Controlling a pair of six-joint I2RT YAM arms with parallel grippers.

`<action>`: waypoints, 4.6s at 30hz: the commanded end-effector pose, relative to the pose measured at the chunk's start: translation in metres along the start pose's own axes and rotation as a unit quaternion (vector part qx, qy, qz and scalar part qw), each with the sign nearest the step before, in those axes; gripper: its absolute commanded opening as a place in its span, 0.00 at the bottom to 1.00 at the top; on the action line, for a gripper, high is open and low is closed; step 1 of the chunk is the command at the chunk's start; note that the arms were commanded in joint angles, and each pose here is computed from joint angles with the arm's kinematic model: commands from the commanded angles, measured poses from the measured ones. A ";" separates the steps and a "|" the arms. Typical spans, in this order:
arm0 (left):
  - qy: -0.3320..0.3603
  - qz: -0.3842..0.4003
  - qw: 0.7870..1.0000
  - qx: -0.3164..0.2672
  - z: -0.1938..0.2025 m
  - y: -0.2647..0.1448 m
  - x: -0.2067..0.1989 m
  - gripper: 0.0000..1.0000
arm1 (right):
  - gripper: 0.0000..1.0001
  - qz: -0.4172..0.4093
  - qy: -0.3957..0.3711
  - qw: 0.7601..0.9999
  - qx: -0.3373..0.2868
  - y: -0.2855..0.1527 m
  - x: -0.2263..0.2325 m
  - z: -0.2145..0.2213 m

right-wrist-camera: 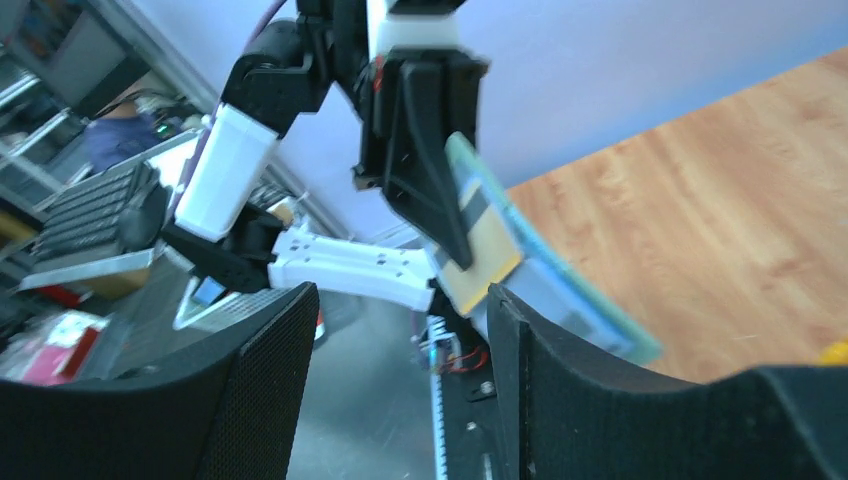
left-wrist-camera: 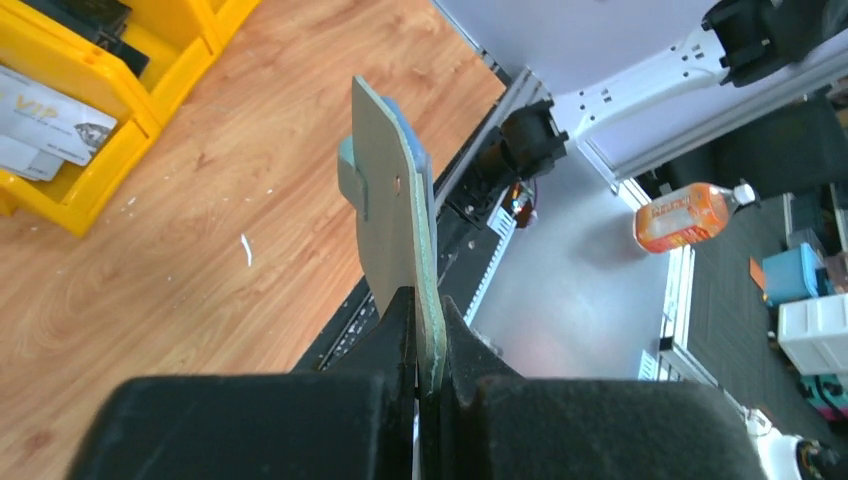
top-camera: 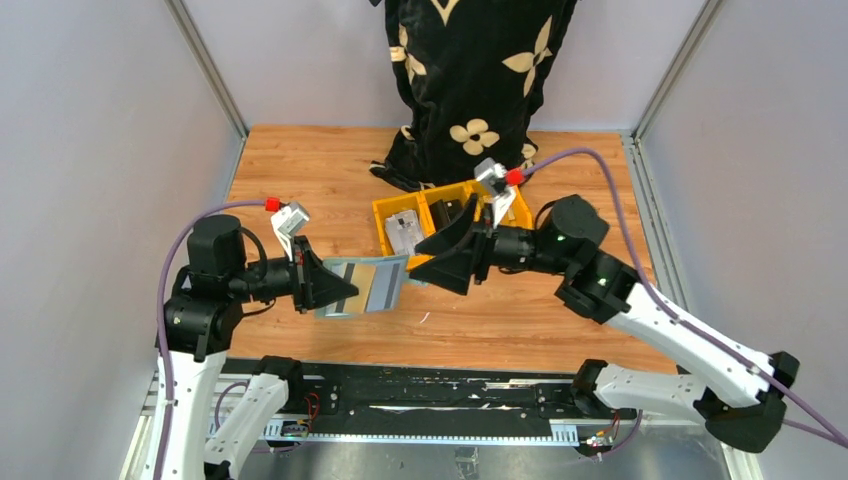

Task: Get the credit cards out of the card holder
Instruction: Remove the credit card from the card holder, then place the credit card in the storage box.

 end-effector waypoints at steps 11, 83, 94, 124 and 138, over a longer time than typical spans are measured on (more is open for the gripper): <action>0.007 0.080 0.992 -0.100 -0.035 -0.007 -0.045 0.00 | 0.65 -0.100 0.106 0.989 0.034 0.051 0.014 0.056; -0.003 0.152 0.986 -0.065 -0.032 -0.022 -0.085 0.00 | 0.00 -0.191 0.119 0.974 -0.027 0.018 0.037 0.044; 0.024 0.128 0.988 -0.081 -0.038 -0.022 -0.082 0.00 | 0.00 -0.058 0.090 0.994 0.016 -0.009 -0.010 0.042; 0.136 0.044 0.987 -0.079 -0.033 -0.025 -0.061 0.00 | 0.00 0.612 0.006 0.744 0.268 -0.188 -0.340 0.049; 0.131 0.045 0.988 -0.073 -0.037 -0.022 -0.056 0.00 | 0.00 0.541 0.095 0.768 0.330 -0.151 -0.425 0.116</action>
Point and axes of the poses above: each gripper's point midway between its finger pads, its own y axis out along the fingers, its own x axis along the line the jaws close on, z = x × y, the point moved 1 cm from there along -y, back along the fingers, and after that the axes turned 2 degrees about -y, right-handed, at the moved point
